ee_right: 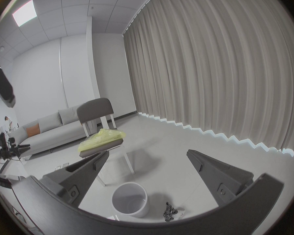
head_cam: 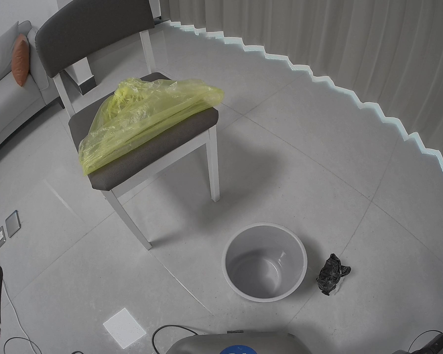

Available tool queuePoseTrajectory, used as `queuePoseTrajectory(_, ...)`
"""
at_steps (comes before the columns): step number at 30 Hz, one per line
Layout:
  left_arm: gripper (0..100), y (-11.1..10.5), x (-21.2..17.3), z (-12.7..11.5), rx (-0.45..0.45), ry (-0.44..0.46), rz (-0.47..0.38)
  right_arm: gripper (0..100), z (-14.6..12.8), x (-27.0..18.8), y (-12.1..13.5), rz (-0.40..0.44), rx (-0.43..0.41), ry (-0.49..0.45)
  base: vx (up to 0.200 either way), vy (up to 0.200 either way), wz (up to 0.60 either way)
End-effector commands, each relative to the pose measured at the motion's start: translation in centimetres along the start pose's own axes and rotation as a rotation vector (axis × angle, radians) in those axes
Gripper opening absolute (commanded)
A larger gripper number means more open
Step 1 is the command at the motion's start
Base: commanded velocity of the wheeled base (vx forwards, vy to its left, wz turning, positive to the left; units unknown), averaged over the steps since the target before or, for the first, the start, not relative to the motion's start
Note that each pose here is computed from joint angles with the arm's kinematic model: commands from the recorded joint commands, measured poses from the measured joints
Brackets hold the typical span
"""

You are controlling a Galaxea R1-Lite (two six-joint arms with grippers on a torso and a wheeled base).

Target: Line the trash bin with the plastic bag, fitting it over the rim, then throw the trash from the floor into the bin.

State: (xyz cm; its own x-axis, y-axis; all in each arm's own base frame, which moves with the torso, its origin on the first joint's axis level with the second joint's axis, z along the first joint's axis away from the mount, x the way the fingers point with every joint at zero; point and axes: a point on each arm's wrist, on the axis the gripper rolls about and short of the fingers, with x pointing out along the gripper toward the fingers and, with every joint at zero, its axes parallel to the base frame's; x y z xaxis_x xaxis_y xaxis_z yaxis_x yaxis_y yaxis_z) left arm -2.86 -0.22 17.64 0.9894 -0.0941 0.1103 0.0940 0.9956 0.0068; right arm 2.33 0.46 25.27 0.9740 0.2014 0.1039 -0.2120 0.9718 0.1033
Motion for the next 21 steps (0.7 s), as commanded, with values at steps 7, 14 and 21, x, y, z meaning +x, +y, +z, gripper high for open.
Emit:
queuePoseTrajectory(7,100,1.6,13.2,6.1,0.111,0.283,0.135,100,-0.2,4.9,-0.8,0.009,-0.018,0.151,0.000,0.000,0.00)
queuePoseTrajectory(14,100,1.3,19.0,4.0,0.182,0.429,0.124,100,-0.6,4.9,-0.8,0.005,-0.023,0.169,0.000,0.000,0.00)
queuePoseTrajectory(21,100,0.0,26.2,3.2,0.256,0.426,0.159,100,-0.7,5.1,-0.9,0.008,-0.020,0.180,0.000,0.000,0.00)
